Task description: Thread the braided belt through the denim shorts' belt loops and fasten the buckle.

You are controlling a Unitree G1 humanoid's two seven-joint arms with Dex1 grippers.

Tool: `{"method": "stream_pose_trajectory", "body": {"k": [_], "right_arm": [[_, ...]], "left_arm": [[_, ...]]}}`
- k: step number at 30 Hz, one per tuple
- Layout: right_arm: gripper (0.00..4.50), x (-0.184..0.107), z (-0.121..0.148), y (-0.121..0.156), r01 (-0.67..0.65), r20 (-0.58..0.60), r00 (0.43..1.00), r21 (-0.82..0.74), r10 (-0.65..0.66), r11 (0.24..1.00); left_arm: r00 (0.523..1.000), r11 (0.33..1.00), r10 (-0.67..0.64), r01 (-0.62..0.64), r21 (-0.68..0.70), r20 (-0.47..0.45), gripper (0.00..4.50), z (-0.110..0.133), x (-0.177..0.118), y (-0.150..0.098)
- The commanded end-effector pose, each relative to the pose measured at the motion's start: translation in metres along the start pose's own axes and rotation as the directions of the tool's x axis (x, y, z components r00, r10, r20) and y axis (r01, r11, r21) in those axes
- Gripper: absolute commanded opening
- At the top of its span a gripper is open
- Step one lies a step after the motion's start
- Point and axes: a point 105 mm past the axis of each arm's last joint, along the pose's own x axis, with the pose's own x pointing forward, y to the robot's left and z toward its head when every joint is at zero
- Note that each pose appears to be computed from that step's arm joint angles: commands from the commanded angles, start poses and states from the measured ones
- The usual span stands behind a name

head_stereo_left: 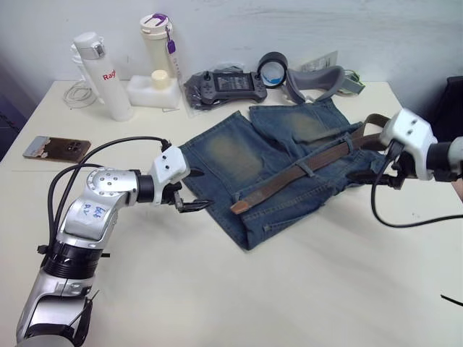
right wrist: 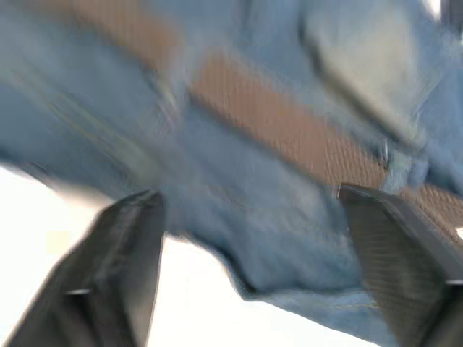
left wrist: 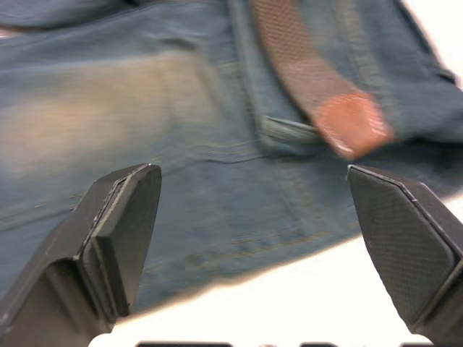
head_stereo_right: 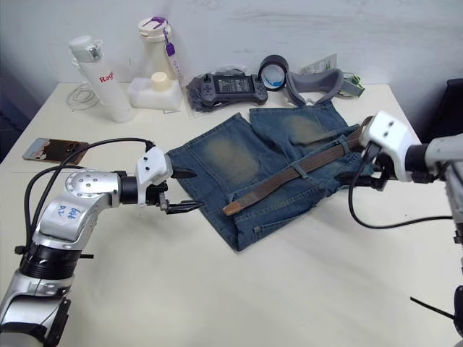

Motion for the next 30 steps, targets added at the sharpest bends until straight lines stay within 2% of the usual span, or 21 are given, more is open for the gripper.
{"method": "stream_pose_trajectory", "body": {"k": [1,3,4,7,11,17,24,30], "right_arm": [[3.94,0.005,0.075,0.06,-0.305,0.444,0.893,0.468,0.078,0.829],[3.94,0.021,0.073,0.073,-0.376,0.467,0.882,0.614,0.066,0.694],[3.94,0.032,0.074,0.081,-0.43,0.503,0.862,0.672,0.054,0.602],[3.94,0.057,0.074,0.108,-0.525,0.57,0.822,0.75,0.01,0.403],[3.94,0.072,0.051,0.127,-0.479,0.512,0.857,0.833,-0.057,0.275],[3.94,0.085,0.039,0.132,-0.435,0.454,0.881,0.888,-0.133,0.149],[3.94,0.101,0.05,0.139,-0.426,0.433,0.894,0.901,-0.113,0.082],[3.94,0.115,0.074,0.148,-0.478,0.48,0.874,0.877,-0.07,0.041]], "left_arm": [[0.999,1.0,0.001,-0.002,0.022,0.047,4.5,0.01,-0.001,-0.004],[0.998,1.0,0.0,-0.001,0.015,0.065,4.5,0.012,0.0,-0.005],[0.998,1.0,0.003,-0.004,0.01,0.069,4.5,0.012,0.0,-0.005],[0.996,1.0,0.005,-0.003,-0.023,0.093,4.5,0.016,-0.002,-0.007],[0.99,0.998,-0.018,0.027,-0.064,0.141,4.5,0.025,-0.003,-0.014],[0.995,0.998,-0.004,0.01,-0.054,0.103,4.5,0.018,-0.005,-0.015],[0.995,0.998,0.004,0.001,-0.056,0.098,4.5,0.017,-0.007,-0.019],[0.993,0.998,0.018,-0.011,-0.057,0.117,4.5,0.02,-0.005,-0.021]]}}
